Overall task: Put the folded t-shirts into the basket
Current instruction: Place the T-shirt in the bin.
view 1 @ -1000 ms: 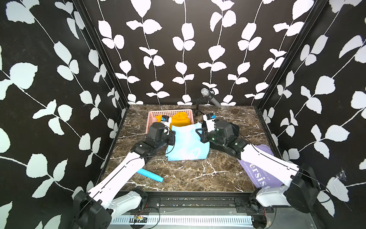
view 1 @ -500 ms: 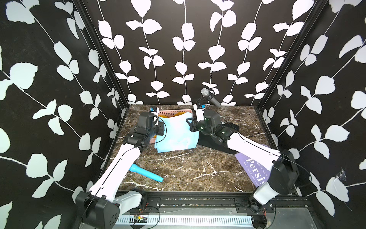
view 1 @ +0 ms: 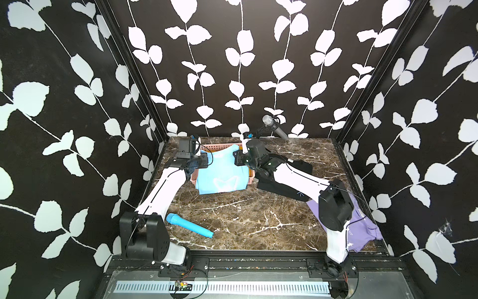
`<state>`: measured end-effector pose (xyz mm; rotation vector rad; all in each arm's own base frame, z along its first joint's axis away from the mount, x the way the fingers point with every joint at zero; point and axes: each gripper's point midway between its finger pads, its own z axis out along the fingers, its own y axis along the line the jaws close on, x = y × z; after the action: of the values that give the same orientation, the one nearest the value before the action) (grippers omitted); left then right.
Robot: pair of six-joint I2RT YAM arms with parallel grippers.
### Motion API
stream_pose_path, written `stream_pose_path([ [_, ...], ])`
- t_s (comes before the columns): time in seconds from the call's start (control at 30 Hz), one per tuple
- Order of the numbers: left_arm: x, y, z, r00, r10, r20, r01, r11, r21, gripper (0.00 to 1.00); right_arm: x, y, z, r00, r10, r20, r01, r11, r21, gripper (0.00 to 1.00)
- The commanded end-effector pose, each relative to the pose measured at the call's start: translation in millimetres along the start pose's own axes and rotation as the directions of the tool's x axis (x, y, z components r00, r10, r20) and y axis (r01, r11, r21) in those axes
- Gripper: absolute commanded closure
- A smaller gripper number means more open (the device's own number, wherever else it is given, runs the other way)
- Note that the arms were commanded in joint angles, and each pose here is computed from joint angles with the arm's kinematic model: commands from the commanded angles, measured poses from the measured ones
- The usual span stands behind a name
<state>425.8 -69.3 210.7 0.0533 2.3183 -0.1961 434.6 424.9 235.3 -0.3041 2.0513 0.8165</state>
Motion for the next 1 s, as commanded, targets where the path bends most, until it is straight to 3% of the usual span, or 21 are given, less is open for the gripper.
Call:
stream_pose_path([
  [0.0,-17.9,2.9,7.9,0.999,0.028,0.028,-0.028,1.000,-0.002,1.00,-21.2,-3.5,9.7,0.999,0.009,0.049,-0.009,1.000,0.012,1.00],
  [0.5,-36.2,10.2,71.9,0.996,0.084,-0.023,-0.084,0.996,-0.014,1.00,-23.1,-38.5,63.8,0.999,-0.033,-0.004,0.033,0.997,0.063,1.00],
  [0.97,-13.5,16.4,120.7,0.987,0.091,-0.129,-0.093,0.996,-0.013,1.00,-2.4,-70.3,97.9,0.998,-0.028,-0.058,0.034,0.993,0.112,1.00],
])
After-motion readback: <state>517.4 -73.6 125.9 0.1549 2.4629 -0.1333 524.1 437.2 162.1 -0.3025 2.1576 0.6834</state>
